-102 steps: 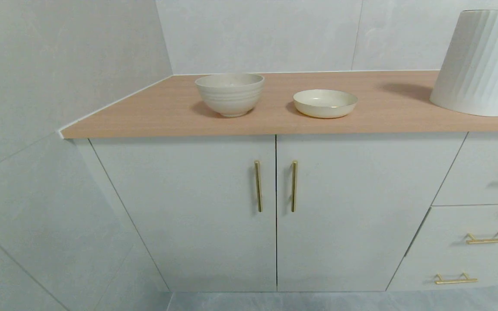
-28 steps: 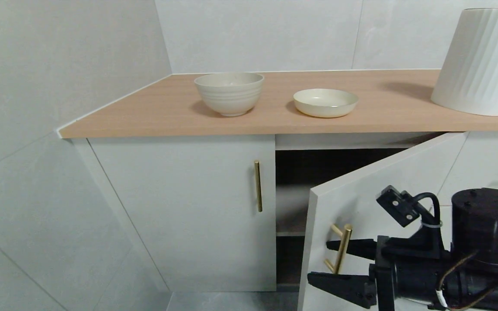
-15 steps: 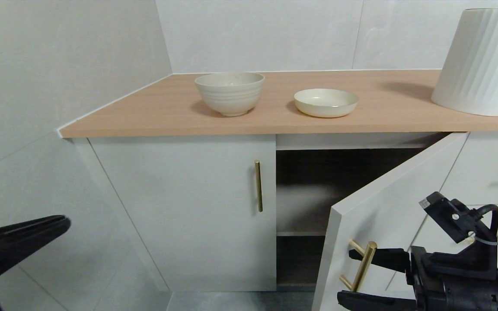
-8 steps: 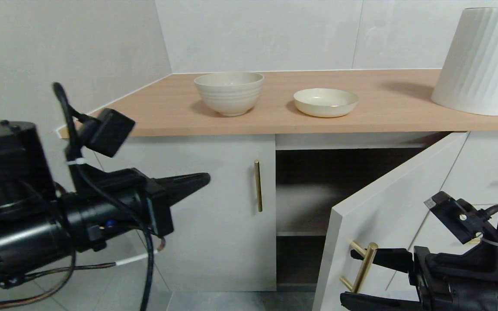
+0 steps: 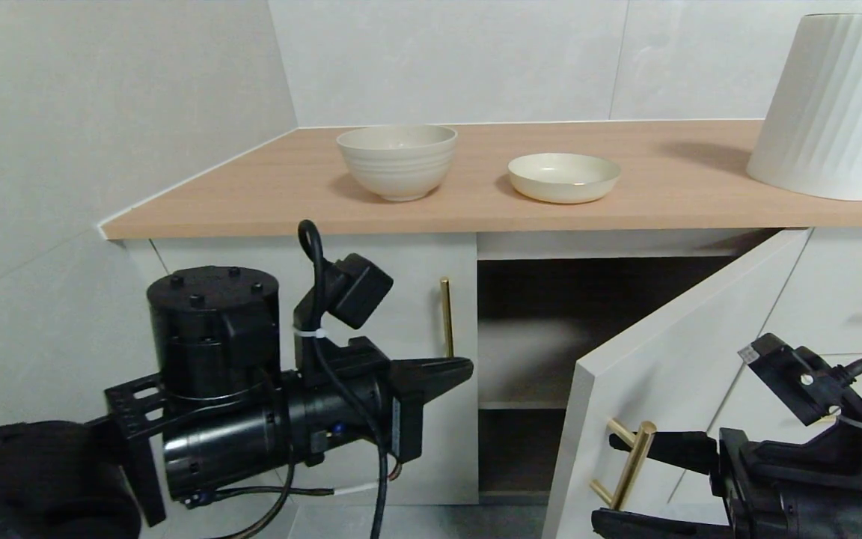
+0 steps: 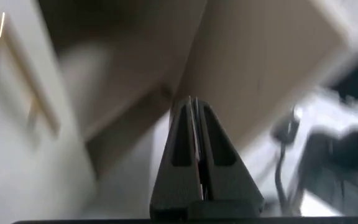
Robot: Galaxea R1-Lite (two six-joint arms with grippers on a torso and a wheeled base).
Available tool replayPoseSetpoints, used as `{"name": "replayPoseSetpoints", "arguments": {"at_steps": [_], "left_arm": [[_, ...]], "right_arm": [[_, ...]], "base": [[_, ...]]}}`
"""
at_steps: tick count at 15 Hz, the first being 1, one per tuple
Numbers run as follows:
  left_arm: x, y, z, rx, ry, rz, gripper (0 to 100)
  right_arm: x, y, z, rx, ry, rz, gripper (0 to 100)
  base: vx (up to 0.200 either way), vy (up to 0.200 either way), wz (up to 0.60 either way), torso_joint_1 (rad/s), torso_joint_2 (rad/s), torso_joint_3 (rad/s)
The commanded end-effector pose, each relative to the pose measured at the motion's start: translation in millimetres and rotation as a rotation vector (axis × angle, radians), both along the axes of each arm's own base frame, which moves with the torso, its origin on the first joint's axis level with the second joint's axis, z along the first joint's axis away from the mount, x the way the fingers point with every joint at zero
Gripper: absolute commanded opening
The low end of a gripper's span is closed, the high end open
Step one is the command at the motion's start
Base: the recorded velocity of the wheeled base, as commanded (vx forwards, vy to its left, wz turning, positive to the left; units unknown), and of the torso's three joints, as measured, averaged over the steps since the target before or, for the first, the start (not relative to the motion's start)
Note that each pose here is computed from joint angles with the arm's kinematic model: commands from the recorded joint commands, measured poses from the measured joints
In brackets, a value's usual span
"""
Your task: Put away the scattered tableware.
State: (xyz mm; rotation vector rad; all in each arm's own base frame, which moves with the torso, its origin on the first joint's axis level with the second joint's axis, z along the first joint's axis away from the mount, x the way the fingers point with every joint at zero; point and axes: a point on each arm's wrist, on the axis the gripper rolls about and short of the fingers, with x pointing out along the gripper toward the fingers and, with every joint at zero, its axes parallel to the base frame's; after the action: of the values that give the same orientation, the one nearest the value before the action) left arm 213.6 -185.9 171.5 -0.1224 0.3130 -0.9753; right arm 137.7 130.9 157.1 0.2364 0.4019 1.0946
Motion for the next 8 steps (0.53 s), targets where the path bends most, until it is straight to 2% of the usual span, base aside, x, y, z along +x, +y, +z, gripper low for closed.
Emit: {"name": "replayPoseSetpoints", "arguments": {"at_steps": [1, 2, 4, 8], "left_arm": [[22.8, -33.9, -17.7, -0.059, -0.006, -0.013, 0], [26.6, -48.1, -20.0, -0.086, -0.005, -0.005, 0], [25.3, -68.8, -33.4, -0.063, 0.013, -0.001, 0], [26.7, -81.2, -38.6, -0.060, 0.015, -0.017, 0]], "right_arm": [[-0.6, -0.6, 2.1, 0.007, -0.008, 0.000, 100], [-0.4, -0.4, 1.8, 0.006, -0.007, 0.000, 100], [0.5, 0.0, 1.3, 0.004, -0.005, -0.003, 100], [1.8, 0.3, -0.2, -0.001, 0.001, -0.006, 100]], "base": [[0.000, 0.000, 0.00, 0.000, 0.00, 0.000], [0.000, 0.000, 0.00, 0.000, 0.00, 0.000], [0.000, 0.000, 0.00, 0.000, 0.00, 0.000], [0.000, 0.000, 0.00, 0.000, 0.00, 0.000]]}}
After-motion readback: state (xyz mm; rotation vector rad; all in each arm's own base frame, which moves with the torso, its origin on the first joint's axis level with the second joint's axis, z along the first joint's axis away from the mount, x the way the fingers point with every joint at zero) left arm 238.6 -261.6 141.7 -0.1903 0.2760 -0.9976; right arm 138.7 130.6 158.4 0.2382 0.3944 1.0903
